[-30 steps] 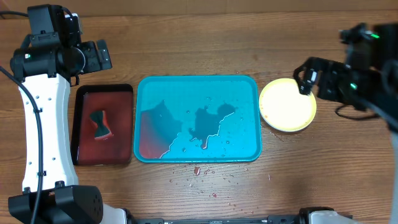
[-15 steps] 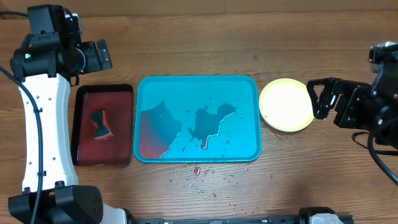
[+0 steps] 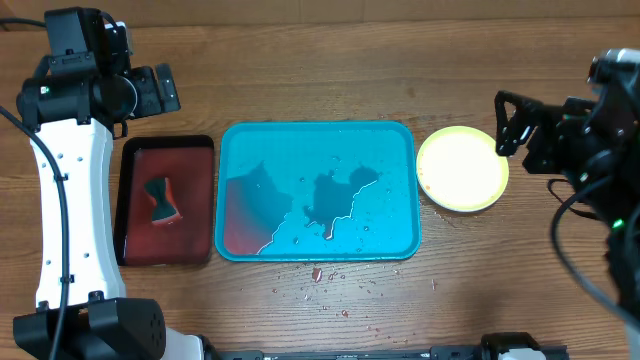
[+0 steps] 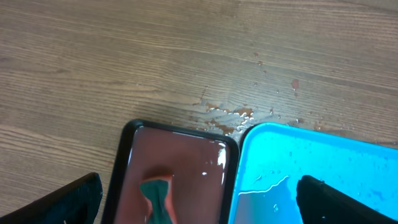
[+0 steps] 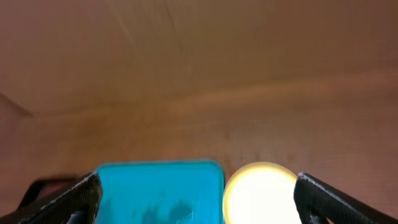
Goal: Clean dirty plates on tray and stack at the side
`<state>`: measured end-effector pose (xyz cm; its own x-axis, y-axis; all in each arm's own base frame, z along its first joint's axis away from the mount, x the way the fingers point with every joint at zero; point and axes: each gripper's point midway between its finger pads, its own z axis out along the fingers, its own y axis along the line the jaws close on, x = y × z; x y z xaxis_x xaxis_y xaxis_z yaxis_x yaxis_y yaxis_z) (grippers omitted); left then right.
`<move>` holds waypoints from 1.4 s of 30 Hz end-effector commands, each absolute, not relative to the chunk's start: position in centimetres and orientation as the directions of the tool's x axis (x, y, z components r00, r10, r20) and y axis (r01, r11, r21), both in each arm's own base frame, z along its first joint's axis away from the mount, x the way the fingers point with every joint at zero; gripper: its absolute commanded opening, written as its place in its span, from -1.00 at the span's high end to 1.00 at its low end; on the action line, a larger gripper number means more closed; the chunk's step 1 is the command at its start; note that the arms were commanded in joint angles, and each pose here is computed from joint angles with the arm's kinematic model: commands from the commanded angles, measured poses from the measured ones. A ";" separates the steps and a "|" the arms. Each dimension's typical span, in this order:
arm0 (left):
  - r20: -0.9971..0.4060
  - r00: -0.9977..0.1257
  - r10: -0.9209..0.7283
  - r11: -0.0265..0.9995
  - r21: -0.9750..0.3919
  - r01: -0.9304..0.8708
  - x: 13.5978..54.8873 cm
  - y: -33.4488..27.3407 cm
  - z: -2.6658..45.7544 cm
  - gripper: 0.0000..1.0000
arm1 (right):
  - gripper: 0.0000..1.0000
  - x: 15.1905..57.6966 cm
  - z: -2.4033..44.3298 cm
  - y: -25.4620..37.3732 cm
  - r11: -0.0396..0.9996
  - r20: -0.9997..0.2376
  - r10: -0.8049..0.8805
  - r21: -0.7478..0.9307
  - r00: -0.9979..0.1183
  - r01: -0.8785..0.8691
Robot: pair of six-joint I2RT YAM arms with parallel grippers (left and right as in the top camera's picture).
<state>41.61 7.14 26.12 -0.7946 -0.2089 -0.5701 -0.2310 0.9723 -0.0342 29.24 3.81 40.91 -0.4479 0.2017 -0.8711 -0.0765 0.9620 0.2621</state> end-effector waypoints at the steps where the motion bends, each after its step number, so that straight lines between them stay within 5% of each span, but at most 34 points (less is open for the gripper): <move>1: -0.575 -0.788 -0.220 0.970 -0.047 -0.237 41.8 7.1 26.4 -0.99 | -1.00 28.7 37.8 3.8 0.969 -0.897 0.167 0.226 -0.409 -0.101; 17: -0.575 -0.788 -0.220 0.970 -0.047 -0.237 41.8 7.1 26.4 -0.99 | -1.00 25.2 23.4 5.0 0.951 -0.982 0.187 0.180 0.004 -0.250; 28: -0.575 -0.788 -0.220 0.970 -0.047 -0.237 41.8 7.1 26.4 -0.99 | -1.00 24.3 17.6 5.0 0.954 -0.982 0.186 0.191 -0.043 -0.229; 42: -0.575 -0.788 -0.220 0.970 -0.047 -0.237 41.8 7.1 26.4 -0.99 | -1.00 24.0 17.2 5.5 0.947 -0.979 0.192 0.202 -0.065 -0.248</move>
<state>41.55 7.13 26.06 -0.7965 -0.2092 -0.5673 -0.2312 0.9723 -0.0339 24.06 5.26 17.34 -0.0689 0.1908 -0.9792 -0.2392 0.9497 0.2019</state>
